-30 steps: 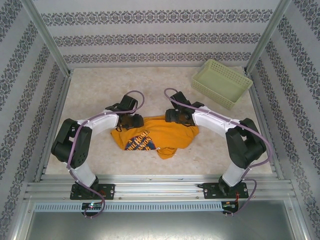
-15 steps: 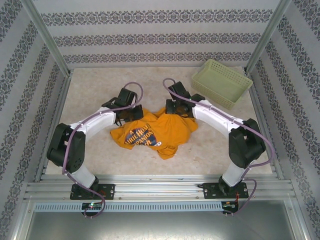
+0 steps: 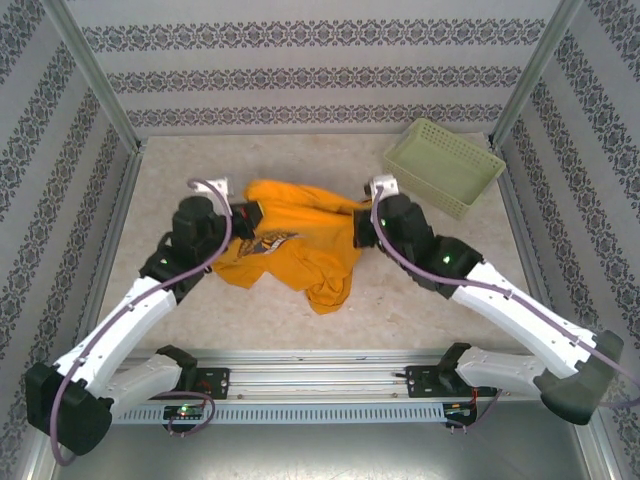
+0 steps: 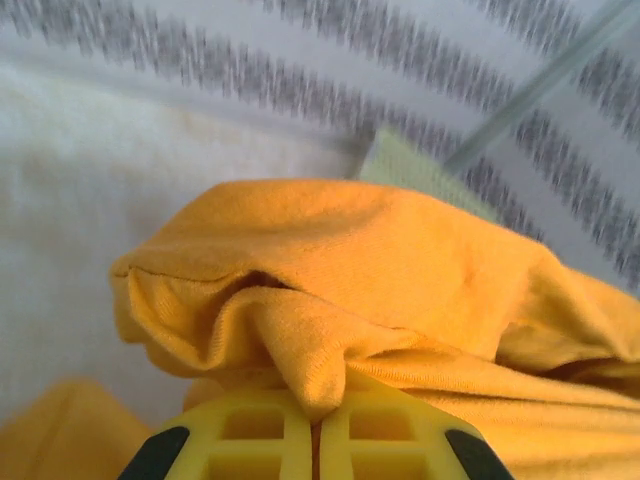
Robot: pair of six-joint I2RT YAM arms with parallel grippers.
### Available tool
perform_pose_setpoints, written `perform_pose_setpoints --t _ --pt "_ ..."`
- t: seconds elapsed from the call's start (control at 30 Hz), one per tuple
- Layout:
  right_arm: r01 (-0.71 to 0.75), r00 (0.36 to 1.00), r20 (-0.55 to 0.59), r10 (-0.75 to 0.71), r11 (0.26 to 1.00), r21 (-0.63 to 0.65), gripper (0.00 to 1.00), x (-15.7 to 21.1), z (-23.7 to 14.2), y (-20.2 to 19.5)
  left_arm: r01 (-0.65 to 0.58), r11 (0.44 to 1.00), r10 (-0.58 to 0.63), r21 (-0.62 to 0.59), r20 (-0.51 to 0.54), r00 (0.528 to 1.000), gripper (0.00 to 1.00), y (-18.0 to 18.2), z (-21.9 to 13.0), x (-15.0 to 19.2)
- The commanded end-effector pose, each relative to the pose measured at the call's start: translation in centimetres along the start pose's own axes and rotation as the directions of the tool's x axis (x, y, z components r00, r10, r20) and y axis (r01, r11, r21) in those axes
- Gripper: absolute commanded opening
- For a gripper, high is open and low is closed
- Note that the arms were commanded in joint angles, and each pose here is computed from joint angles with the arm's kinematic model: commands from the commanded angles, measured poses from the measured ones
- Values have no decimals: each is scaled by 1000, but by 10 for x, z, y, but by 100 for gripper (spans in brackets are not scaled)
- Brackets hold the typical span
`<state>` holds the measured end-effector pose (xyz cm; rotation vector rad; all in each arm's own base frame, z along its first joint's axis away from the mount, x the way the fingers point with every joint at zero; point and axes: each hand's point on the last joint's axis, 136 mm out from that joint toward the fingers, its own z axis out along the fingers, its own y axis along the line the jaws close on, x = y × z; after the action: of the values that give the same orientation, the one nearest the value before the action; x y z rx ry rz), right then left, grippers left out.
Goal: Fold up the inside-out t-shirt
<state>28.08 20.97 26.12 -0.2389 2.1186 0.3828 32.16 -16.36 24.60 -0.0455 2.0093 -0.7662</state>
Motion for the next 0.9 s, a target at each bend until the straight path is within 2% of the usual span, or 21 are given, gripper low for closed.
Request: perform_pose_setpoints --t 0.0,0.07,0.13,0.2,0.4,0.47,0.6,0.77,0.87 --pt "-59 976 -205 76 994 90 3 103 23 -30 48 998 -53 -30 -197 979 6 34 10 88" --pt "-122 957 -260 132 991 53 14 137 26 -25 92 995 -97 -30 -275 957 11 41 5 127" --pt "-149 943 -295 156 988 46 32 155 25 -24 111 994 -110 -14 -322 940 20 38 0 148" --pt "-140 938 -310 156 987 73 40 157 20 -28 99 995 -93 -1 -345 934 32 34 -6 155" --pt "-17 950 -310 25 999 28 52 137 12 -13 8 996 -35 -83 -320 947 53 41 -14 138" --pt "12 948 -319 -5 1000 18 57 135 18 -5 -9 996 -19 -84 -332 943 55 39 -12 134" --pt "60 930 -365 -50 998 16 59 140 37 5 -29 998 5 -61 -361 932 57 28 -7 136" --pt "134 904 -416 -102 990 49 68 149 64 8 -173 980 109 -101 -460 881 69 21 -3 159" --pt "122 891 -440 -110 992 -1 67 153 78 24 -167 981 102 -99 -471 876 70 18 0 170"
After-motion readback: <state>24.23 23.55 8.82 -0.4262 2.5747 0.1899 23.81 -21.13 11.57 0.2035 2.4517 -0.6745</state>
